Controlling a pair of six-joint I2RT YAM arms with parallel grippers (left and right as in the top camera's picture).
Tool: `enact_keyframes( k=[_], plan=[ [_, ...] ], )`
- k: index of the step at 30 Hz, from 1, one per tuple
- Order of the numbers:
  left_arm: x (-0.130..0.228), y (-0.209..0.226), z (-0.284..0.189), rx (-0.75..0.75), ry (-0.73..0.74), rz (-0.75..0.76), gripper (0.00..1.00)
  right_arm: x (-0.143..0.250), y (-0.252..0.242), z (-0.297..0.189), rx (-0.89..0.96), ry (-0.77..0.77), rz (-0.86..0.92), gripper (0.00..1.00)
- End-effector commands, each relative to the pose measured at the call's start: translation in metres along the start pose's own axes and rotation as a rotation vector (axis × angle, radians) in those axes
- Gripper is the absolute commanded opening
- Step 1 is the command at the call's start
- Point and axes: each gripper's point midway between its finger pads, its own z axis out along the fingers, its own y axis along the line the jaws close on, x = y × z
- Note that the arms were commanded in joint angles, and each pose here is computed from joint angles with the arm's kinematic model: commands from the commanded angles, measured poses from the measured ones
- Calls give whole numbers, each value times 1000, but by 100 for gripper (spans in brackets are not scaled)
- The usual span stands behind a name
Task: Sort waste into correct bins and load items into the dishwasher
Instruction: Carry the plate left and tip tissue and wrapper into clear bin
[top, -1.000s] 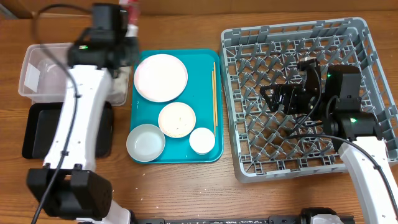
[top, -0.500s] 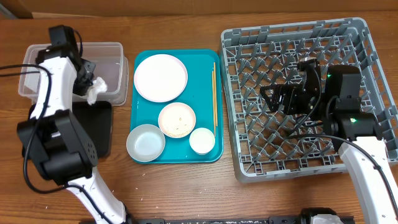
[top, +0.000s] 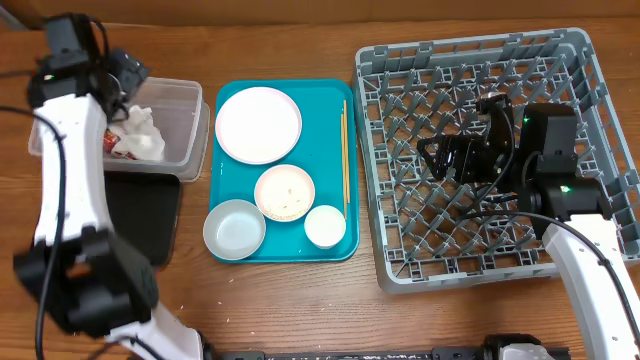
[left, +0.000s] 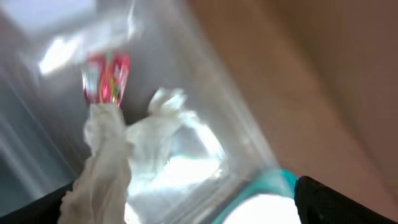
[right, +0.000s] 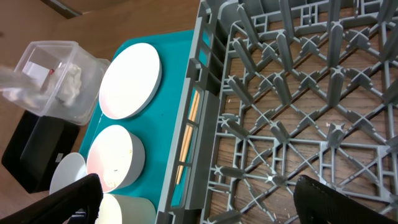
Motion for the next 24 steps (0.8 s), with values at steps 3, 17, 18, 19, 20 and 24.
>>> enact_keyframes(
  k=[3,17,18,19,20,24],
  plan=[
    [-4,-61,-109,280,-128,451,100,-14,4,-4,-6,-39,-19,100],
    [12,-39,-10,67,-17,441,4,-11,4,-4,-5,-28,-12,100],
    [17,-37,-2,54,6,446,4,-11,4,-4,-5,-27,-12,100],
    [19,-35,2,48,16,453,17,-11,4,-4,-5,-27,-12,100],
    [21,-34,5,44,23,463,50,-11,4,-4,-5,-28,-12,100],
    [13,-41,5,63,-21,669,94,-11,4,-4,-5,-28,-12,100]
  ],
)
